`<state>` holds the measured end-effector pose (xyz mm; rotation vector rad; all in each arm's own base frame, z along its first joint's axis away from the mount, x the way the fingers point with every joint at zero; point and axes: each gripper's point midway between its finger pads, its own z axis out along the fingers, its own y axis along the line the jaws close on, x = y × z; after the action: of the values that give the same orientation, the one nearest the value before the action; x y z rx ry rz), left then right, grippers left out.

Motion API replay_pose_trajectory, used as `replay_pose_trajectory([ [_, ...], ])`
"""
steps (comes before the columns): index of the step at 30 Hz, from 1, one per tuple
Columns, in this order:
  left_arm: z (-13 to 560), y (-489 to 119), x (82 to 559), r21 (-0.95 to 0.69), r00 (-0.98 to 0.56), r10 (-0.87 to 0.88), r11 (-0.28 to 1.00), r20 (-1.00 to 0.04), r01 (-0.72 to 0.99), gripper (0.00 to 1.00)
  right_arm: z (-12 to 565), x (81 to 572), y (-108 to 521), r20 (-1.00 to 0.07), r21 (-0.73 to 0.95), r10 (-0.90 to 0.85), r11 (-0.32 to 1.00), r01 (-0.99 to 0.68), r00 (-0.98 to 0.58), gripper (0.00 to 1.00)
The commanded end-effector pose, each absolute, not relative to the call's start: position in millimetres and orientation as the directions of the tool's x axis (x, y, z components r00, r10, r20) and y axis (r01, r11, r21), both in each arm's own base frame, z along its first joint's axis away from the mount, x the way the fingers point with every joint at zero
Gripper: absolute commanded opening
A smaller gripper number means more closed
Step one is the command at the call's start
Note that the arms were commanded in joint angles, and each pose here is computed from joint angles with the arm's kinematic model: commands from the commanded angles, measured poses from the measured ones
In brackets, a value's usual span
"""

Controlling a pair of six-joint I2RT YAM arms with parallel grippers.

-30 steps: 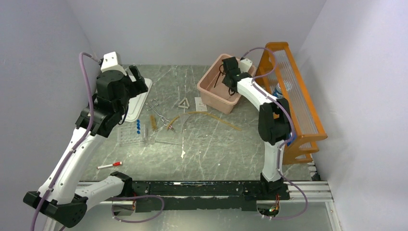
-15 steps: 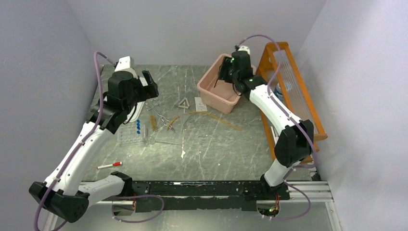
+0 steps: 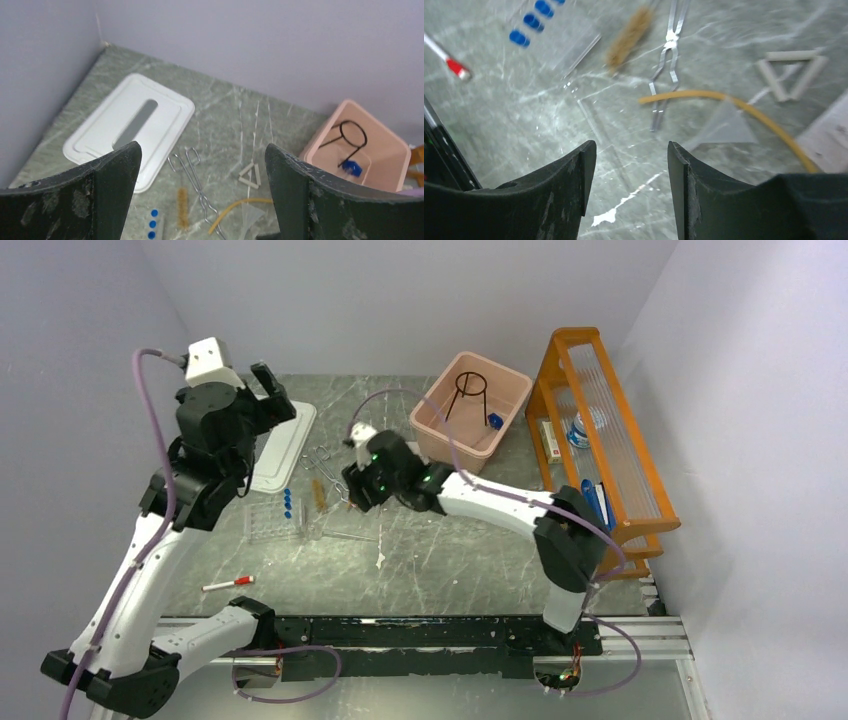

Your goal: Organize the chemistry lab equipment

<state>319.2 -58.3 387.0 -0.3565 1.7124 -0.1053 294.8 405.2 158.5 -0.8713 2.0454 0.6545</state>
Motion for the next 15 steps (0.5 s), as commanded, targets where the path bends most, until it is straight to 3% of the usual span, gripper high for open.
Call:
replay_pose_trajectory([
  [1, 431, -32, 306, -0.24, -0.007, -0.248, 0.942, -0.969, -0.236, 0.97, 120, 271, 439, -0.802, 0.056, -0.483, 0.526, -0.849, -0.352, 0.58],
  [6, 435, -30, 303, -0.237, 0.003, -0.243, 0.944, -0.97, -0.231, 0.97, 76, 246, 463, -0.727, 0.024, -0.616, 0.418, -0.908, -0.303, 0.57],
  [9, 433, -33, 303, -0.246, -0.004, -0.253, 0.945, -0.968, -0.217, 0.97, 57, 229, 473, -0.682, 0.047, -0.679, 0.33, -0.943, -0.272, 0.51],
  [15, 429, -69, 309, -0.294, -0.088, -0.299, 0.953, -0.95, -0.067, 0.96, 33, 235, 478, -0.647, 0.017, -0.71, 0.349, -0.937, -0.277, 0.46],
])
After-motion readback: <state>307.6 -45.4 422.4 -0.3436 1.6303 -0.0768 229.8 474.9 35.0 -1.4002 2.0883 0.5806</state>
